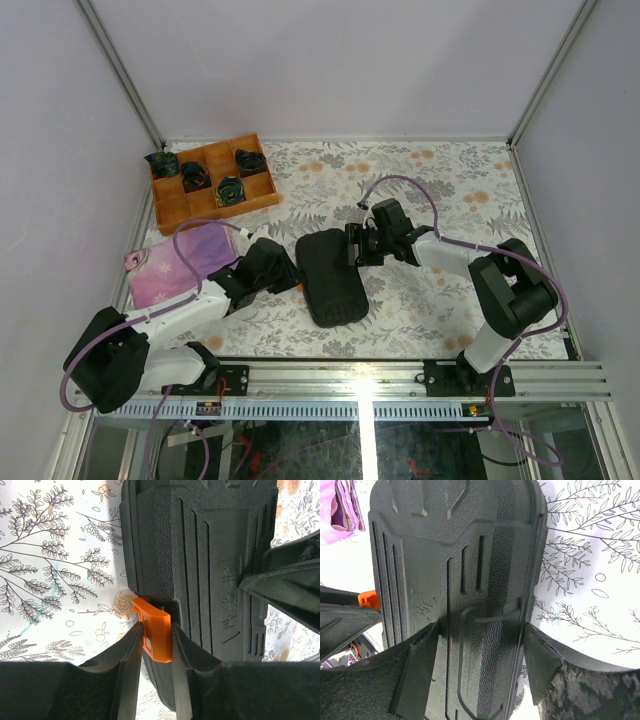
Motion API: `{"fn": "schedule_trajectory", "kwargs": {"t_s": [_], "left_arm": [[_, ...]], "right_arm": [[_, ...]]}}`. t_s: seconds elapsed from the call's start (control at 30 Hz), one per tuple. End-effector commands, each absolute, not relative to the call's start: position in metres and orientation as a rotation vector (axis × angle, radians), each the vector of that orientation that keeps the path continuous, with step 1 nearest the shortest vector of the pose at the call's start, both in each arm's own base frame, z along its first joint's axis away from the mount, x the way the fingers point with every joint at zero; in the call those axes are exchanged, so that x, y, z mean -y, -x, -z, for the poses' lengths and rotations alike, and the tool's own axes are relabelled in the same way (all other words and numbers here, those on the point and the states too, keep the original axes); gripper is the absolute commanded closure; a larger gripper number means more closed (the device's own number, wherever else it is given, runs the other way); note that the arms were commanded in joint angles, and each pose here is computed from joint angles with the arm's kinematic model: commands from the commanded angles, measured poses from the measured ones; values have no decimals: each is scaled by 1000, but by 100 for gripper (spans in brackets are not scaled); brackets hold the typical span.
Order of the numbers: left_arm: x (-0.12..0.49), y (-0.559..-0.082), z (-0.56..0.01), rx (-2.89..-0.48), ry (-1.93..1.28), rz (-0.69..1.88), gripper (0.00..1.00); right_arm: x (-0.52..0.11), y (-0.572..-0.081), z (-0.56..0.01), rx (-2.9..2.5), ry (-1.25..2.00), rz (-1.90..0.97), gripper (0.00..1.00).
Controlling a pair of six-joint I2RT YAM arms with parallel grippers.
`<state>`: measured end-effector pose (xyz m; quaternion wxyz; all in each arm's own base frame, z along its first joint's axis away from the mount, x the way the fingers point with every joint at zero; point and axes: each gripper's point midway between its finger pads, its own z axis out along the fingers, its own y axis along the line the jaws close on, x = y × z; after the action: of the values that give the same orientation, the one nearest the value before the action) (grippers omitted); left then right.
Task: Sort the tools into containers
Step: Close the storage box at the center of the board.
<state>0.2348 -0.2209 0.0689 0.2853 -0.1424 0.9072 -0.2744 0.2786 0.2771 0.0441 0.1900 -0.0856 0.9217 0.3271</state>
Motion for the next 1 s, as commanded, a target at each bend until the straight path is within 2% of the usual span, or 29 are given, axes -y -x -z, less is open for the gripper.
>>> {"fn": "schedule_trajectory", "kwargs": {"t_s": [0.0, 0.47, 0.97], "left_arm": [[245, -251, -109, -2272, 361, 906, 76], [243, -253, -115, -2254, 371, 904, 66], [240, -252, -106, -2266, 371, 881, 65]], "right_arm": [[-237, -228, 22, -2874, 300, -651, 60], [-240, -230, 20, -2872, 307, -652, 60], [-239, -229, 19, -2874, 313, -643, 60]]}}
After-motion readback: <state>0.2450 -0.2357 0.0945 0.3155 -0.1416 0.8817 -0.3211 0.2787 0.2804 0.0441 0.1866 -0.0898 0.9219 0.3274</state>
